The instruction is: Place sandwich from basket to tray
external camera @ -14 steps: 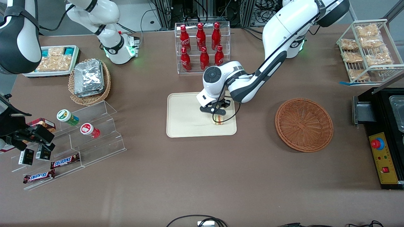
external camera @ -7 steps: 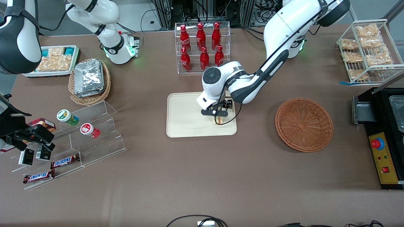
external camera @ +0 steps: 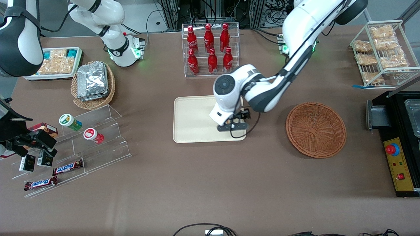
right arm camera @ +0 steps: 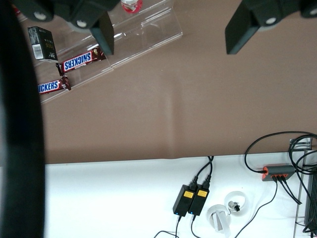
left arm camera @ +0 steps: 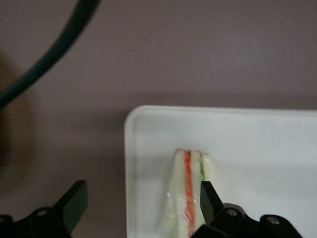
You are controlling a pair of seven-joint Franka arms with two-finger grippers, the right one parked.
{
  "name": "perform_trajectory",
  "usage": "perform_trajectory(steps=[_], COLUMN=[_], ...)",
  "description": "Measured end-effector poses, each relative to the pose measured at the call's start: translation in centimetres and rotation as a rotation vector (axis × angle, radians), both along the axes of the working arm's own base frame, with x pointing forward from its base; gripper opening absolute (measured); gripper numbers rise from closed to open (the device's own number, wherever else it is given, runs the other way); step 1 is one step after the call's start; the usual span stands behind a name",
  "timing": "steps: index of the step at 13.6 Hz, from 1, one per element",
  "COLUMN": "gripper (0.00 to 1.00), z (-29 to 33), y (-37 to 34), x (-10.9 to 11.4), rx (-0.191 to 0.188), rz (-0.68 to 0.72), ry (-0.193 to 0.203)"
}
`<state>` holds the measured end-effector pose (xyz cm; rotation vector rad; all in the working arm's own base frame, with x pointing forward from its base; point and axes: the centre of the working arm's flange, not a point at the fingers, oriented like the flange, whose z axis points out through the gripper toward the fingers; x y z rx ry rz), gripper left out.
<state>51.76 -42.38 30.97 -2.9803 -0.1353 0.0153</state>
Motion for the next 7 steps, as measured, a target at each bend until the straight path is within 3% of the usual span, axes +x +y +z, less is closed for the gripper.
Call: perform_trajectory(steps=[3, 7], gripper=[1.00, 1.00], z=[3.3, 8.1], y=[4.9, 10.8], x=[3.5, 6.0], rx=[0.034, 0.069], rz=[0.110, 0.235], ry=[-0.047, -0.083])
